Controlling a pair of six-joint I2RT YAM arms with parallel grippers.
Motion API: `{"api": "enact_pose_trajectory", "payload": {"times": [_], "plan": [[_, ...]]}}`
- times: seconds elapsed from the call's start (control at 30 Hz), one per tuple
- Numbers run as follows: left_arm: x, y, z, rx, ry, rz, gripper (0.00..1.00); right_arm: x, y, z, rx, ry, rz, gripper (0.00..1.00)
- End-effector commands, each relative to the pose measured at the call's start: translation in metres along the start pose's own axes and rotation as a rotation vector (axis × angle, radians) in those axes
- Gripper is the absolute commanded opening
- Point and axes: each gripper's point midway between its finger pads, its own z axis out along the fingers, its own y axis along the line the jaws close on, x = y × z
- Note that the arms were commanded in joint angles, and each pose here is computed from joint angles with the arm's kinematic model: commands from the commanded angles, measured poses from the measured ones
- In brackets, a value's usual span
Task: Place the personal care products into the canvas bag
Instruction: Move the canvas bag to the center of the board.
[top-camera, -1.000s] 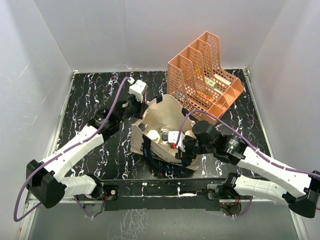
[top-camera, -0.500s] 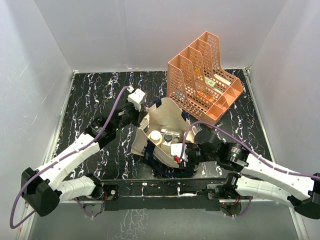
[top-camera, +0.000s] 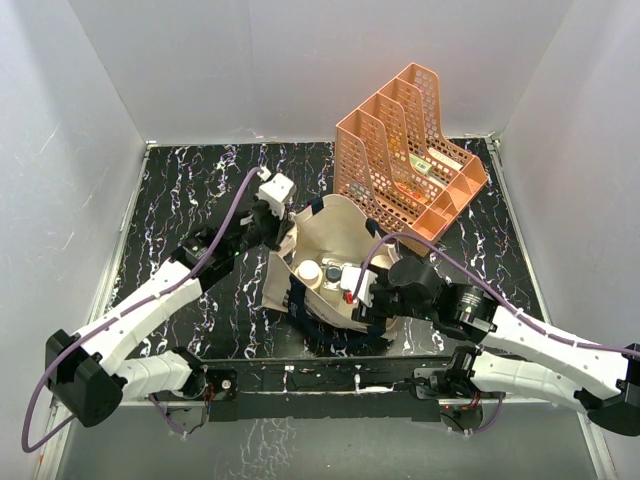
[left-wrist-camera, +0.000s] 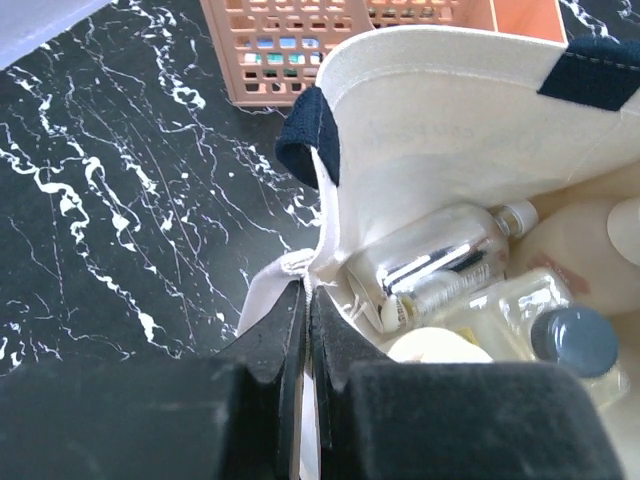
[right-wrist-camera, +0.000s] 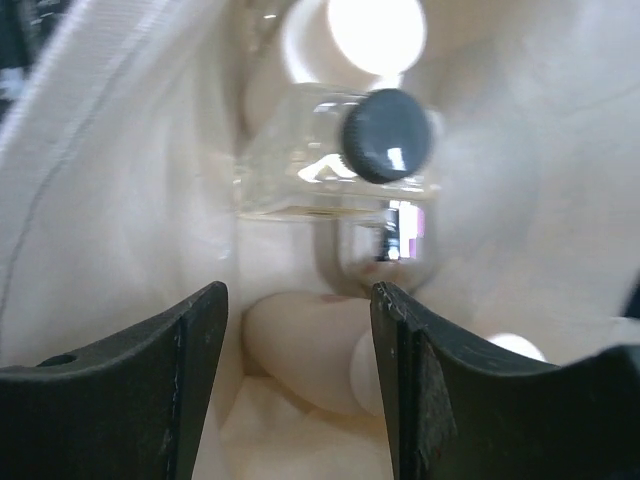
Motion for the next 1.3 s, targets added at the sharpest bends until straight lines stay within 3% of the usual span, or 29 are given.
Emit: {"api": "enact_pose_trajectory", "payload": {"times": [0.0, 0.23, 0.37, 0.63, 0.93, 1.03, 1.17, 1.2, 1.27], "plan": [[-0.030, 0.009, 0.003, -0.062, -0.001, -0.054, 0.00, -0.047, -0.071, -0.020, 0.301, -0.084, 0.054, 0.63], [-0.089, 0.038, -0.002, -0.199, -0.106, -0.076, 0.00, -0.096, -0.156, -0.061, 0.554, -0.185, 0.150, 0.65], [-0.104, 0.039, -0.007, -0.199, -0.144, -0.065, 0.00, -0.091, -0.197, -0.084, 0.671, -0.139, 0.209, 0.69], [-0.121, 0.059, -0.018, -0.291, -0.186, -0.017, 0.00, -0.044, -0.175, -0.080, 0.547, 0.008, 0.338, 0.86], [-0.130, 0.076, -0.022, -0.343, -0.219, 0.030, 0.00, -0.002, -0.175, -0.043, 0.503, 0.136, 0.416, 0.84], [-0.130, 0.085, -0.025, -0.369, -0.219, 0.031, 0.00, 0.007, -0.181, -0.034, 0.467, 0.146, 0.424, 0.76], [-0.129, 0.102, -0.028, -0.425, -0.223, 0.010, 0.00, -0.005, -0.183, -0.013, 0.371, 0.087, 0.354, 0.55], [-0.129, 0.109, -0.030, -0.450, -0.223, 0.000, 0.00, -0.011, -0.184, -0.007, 0.342, 0.066, 0.332, 0.47], [-0.129, 0.126, -0.034, -0.503, -0.221, -0.022, 0.00, -0.023, -0.191, 0.006, 0.306, 0.033, 0.312, 0.17]]}}
